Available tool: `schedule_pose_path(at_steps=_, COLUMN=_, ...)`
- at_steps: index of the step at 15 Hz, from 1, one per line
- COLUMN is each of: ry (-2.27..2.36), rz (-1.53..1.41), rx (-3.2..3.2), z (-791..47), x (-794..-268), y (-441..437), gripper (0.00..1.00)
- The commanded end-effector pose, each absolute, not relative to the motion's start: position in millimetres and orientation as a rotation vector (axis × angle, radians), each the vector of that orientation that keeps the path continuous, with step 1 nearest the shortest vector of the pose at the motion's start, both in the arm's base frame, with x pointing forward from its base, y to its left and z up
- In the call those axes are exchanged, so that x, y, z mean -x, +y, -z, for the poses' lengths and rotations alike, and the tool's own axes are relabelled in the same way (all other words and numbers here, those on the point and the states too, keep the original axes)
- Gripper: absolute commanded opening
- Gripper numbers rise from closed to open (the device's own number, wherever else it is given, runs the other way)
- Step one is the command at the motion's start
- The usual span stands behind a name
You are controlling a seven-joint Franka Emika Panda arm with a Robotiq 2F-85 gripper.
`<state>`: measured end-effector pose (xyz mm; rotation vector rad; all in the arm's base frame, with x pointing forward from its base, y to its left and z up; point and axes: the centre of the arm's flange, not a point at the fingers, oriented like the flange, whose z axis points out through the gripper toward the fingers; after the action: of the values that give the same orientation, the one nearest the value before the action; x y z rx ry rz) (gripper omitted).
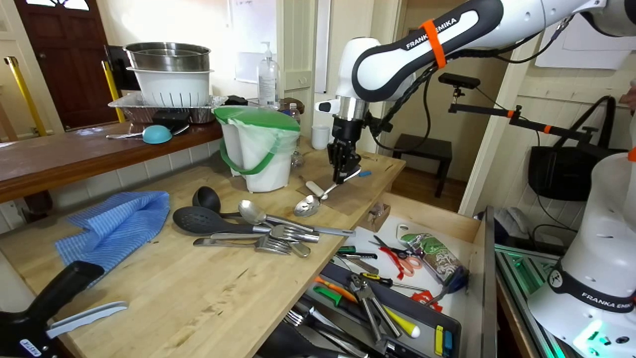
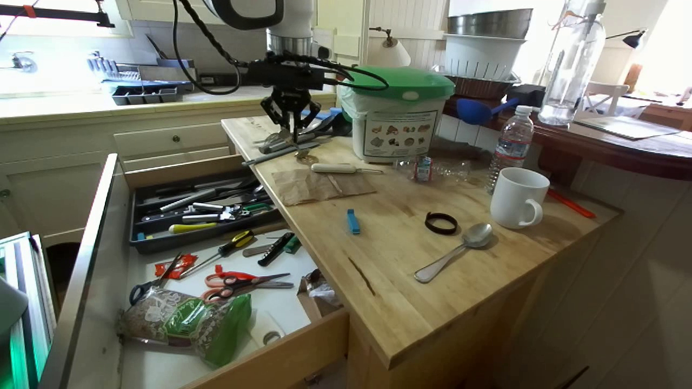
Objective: Put the spoon in the the drawer
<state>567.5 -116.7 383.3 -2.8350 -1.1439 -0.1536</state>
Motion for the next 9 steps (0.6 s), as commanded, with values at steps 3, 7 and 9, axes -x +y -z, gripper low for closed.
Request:
schedule_pose_path(at_steps=3, ry=-1.141, rz=0.168, rx=2.752, z=-369.5, x=-561.5, y=-135.8, gripper=0.04)
schedule_pose_path(at_steps=7, ry=-1.064, rz=0.185, rx=2.686, z=-341.8, x=-568.4, y=-162.1, gripper=0.04)
schedule_pose_path(at_steps=9, ry=-0.993, rz=0.169, rx=2.692, z=-328.6, x=-570.4, y=-172.3, gripper=0.04)
